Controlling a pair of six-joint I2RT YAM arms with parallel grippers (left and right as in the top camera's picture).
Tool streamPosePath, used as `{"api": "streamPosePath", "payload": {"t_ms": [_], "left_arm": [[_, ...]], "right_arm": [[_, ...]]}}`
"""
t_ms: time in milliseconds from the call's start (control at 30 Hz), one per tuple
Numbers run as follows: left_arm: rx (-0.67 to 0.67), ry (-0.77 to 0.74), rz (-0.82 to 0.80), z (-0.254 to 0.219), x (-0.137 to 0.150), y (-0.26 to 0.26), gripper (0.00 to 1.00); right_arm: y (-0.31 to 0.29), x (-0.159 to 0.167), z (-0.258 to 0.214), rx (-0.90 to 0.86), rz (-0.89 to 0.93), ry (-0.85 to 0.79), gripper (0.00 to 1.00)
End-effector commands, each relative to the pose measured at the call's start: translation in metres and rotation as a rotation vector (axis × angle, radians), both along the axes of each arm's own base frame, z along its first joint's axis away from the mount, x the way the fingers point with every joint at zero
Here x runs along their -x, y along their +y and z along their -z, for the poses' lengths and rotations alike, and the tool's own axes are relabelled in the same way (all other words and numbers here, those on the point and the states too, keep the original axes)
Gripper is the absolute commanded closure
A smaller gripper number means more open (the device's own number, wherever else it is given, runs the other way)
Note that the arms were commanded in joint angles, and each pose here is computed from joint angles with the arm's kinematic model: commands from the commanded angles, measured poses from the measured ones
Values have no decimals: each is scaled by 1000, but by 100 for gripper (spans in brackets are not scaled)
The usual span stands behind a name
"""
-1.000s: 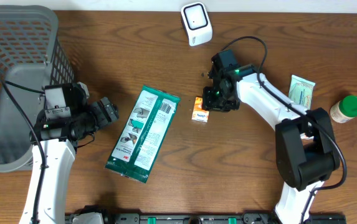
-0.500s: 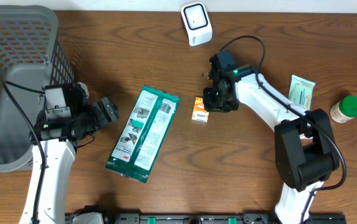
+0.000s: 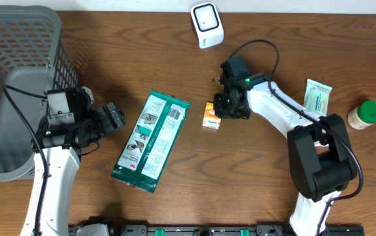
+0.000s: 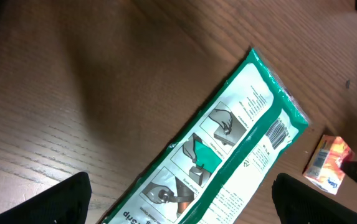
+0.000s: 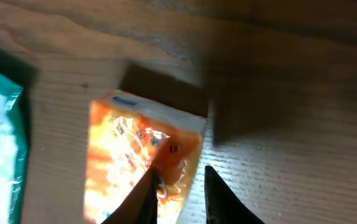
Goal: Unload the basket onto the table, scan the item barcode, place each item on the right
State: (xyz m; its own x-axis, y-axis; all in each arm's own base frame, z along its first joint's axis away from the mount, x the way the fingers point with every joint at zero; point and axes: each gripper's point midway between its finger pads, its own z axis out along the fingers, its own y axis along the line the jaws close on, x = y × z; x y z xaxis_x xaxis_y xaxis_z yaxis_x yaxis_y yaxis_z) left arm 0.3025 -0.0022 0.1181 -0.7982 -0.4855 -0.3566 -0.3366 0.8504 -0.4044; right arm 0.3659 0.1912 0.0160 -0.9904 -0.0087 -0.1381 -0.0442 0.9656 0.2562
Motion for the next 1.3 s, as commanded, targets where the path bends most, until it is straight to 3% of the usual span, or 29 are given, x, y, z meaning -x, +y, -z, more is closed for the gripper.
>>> {"api": "streamPosePath", "payload": {"t_ms": [0,167,333,400,500,667,900,967,1133,1267], "left_arm": [[-5,5,-26,0,-1,5,7],[-5,5,-26,0,-1,5,7],[-6,5,-26,0,-1,5,7],[-6,5,-26,0,-1,5,7],[-5,5,-26,0,-1,5,7],[-5,5,-26,0,-1,5,7],[-5,5,-26,0,-1,5,7],[-6,5,-26,0,-1,5,7],[-5,5,-26,0,-1,5,7],[-5,5,-26,0,-1,5,7]], "right_arm": [[-1,8,9,-8,23,0,82],[-4,10,19,-11,25,-14,92],[-9,-5,6,-30,51,-55,96],[-11,-11,-4,-46,62,-72,93],[-15,-13,-18,-74,75,-83,79],[-18,8,-9,-37,65,-6,69],[-8,25,10,-34,88,21,69],[-6,29,16,-41,118,28,71],[-6,30,21,-47,128,22,99],[-6,24,16,-57,126,-1,99]]}}
